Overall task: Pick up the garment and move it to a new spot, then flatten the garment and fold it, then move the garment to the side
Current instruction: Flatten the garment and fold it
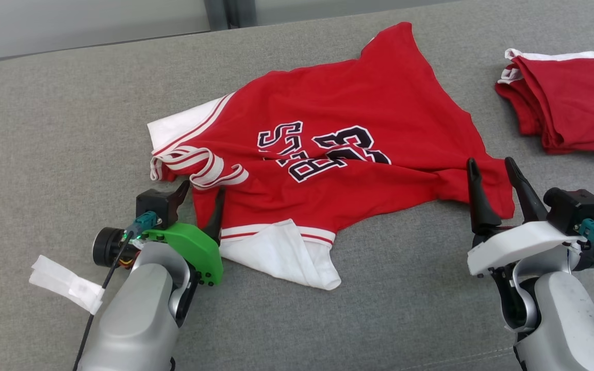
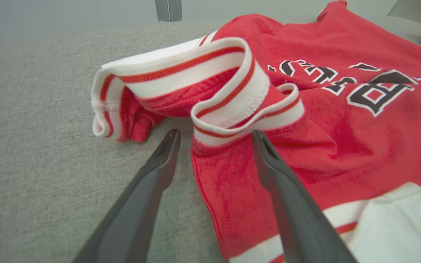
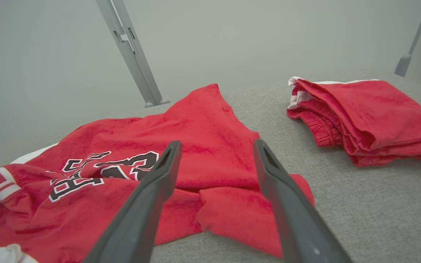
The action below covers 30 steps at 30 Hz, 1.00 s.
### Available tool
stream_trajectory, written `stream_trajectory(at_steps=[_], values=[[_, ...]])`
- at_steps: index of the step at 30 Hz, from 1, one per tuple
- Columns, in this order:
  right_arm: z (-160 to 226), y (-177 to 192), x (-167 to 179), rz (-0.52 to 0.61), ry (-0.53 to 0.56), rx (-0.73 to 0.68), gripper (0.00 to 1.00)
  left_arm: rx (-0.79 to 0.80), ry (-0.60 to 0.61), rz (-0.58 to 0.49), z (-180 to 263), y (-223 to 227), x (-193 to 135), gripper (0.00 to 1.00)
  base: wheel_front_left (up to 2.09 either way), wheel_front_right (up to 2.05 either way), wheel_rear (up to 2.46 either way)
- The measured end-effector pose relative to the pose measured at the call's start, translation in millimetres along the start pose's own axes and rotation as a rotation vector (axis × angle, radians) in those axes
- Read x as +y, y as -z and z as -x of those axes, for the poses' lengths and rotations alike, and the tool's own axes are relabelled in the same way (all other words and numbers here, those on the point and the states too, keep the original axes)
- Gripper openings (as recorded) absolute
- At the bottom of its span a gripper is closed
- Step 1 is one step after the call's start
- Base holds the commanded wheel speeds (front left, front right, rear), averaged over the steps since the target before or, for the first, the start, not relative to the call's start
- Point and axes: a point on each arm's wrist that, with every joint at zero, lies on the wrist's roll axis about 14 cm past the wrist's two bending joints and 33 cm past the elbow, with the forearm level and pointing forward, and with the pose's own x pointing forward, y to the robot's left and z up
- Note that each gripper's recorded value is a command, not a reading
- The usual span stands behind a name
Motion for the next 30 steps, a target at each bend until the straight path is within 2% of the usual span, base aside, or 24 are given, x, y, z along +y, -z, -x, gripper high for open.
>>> stream_trajectory(at_steps=[2, 3, 5, 6, 8, 11, 17, 18, 19, 20, 22, 23, 24, 30], values=[[0.5, 0.5, -0.2, 0.0, 0.001, 0.002, 1.0, 0.001, 0.01, -0.002, -0.6, 0.4, -3.2, 1.0, 0.0, 0.0, 0.0], [0.9, 0.8, -0.4, -0.001, 0.001, 0.003, 1.0, 0.0, 0.014, -0.002, -1.4, -0.4, -4.5, 0.84, 0.0, 0.0, 0.0], [1.6, 1.3, -0.5, -0.002, 0.002, 0.005, 1.0, -0.006, 0.02, -0.005, -2.8, -2.2, -6.5, 0.47, 0.0, 0.0, 0.0], [2.3, 1.2, -1.7, -0.001, 0.004, 0.005, 1.0, -0.015, 0.036, -0.01, -6.6, -6.9, -11.1, 0.0, 0.0, 0.0, 0.0], [1.8, 0.2, -2.3, -0.001, 0.006, -0.002, 1.0, -0.136, 0.025, -0.012, -11.1, -45.9, -8.4, 0.0, 0.0, 0.0, 0.0], [1.0, 1.1, -1.7, -0.002, 0.004, -0.001, 1.0, -0.213, -0.015, -0.037, -10.2, -71.1, 5.3, 0.0, 0.0, 0.0, 0.0], [-2.9, 2.7, 2.0, 0.0, -0.007, 0.002, 1.0, -0.226, -0.077, -0.072, -9.4, -76.4, 31.4, 0.01, 0.0, 0.0, 0.0], [-3.8, 3.0, 2.7, 0.0, -0.009, 0.003, 1.0, -0.219, -0.082, -0.073, -10.6, -74.6, 34.0, 0.14, 0.0, 0.0, 0.0], [-4.4, 3.6, 3.2, -0.001, -0.01, 0.004, 1.0, -0.217, -0.087, -0.071, -11.7, -74.5, 35.8, 0.48, 0.0, 0.0, 0.0], [-5.0, 4.3, 3.6, -0.002, -0.01, 0.006, 1.0, -0.214, -0.094, -0.068, -13.4, -73.9, 37.6, 0.51, 0.0, 0.0, 0.0], [-6.0, 5.3, 3.6, -0.001, -0.011, 0.008, 1.0, -0.203, -0.103, -0.06, -15.4, -70.9, 40.4, 0.73, 0.0, 0.0, 0.0], [-6.4, 5.7, 3.6, -0.001, -0.011, 0.01, 1.0, -0.197, -0.112, -0.057, -16.0, -68.9, 42.1, 0.97, 0.0, 0.0, 0.0], [-6.9, 5.9, 4.0, -0.001, -0.012, 0.01, 1.0, -0.196, -0.119, -0.054, -15.9, -68.5, 43.8, 1.0, 0.0, 0.0, 0.0], [-7.9, 2.0, 4.1, -0.005, -0.011, -0.006, 1.0, -0.243, -0.136, -0.062, -9.7, -81.2, 40.6, 1.0, 0.0, 0.0, 0.0]])
